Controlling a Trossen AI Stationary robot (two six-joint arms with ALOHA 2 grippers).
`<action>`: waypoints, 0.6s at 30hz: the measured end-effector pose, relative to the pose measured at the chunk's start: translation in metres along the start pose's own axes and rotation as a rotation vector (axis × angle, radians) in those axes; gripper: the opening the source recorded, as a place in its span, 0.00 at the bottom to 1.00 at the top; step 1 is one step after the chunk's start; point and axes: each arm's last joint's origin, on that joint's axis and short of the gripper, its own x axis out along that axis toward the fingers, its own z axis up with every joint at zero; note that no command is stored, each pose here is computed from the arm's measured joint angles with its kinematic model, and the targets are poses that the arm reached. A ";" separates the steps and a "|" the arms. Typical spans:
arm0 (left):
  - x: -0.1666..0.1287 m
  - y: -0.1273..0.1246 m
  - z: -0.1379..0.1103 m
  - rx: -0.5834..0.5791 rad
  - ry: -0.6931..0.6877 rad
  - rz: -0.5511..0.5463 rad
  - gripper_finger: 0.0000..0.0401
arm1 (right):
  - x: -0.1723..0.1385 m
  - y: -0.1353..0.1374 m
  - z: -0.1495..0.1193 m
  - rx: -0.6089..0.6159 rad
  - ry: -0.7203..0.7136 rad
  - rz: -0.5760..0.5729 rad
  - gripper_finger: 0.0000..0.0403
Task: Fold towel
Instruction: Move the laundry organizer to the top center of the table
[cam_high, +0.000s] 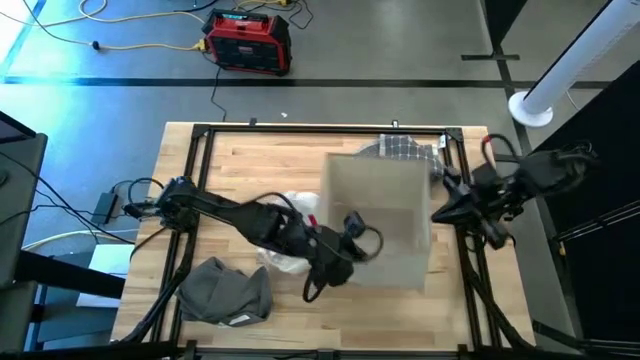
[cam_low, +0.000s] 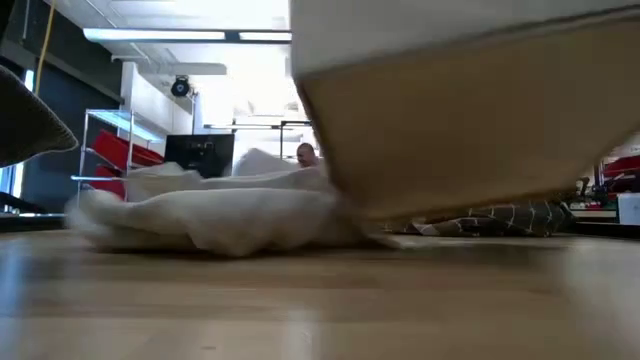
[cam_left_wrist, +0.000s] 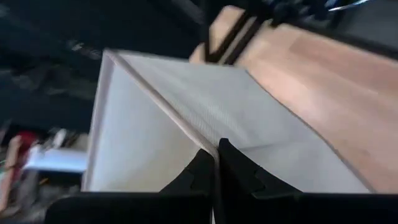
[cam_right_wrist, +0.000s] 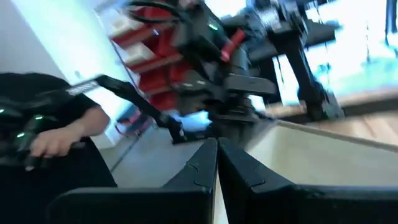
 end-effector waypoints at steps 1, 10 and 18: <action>-0.007 0.005 0.001 -0.006 -0.001 0.031 0.01 | -0.003 0.000 0.000 -0.012 -0.001 0.003 0.00; -0.044 0.034 0.000 0.039 0.079 0.279 0.01 | -0.019 -0.004 -0.013 -0.030 0.123 -0.004 0.00; -0.045 0.066 -0.030 0.100 0.292 0.434 0.01 | -0.022 -0.008 -0.027 -0.082 0.279 -0.031 0.00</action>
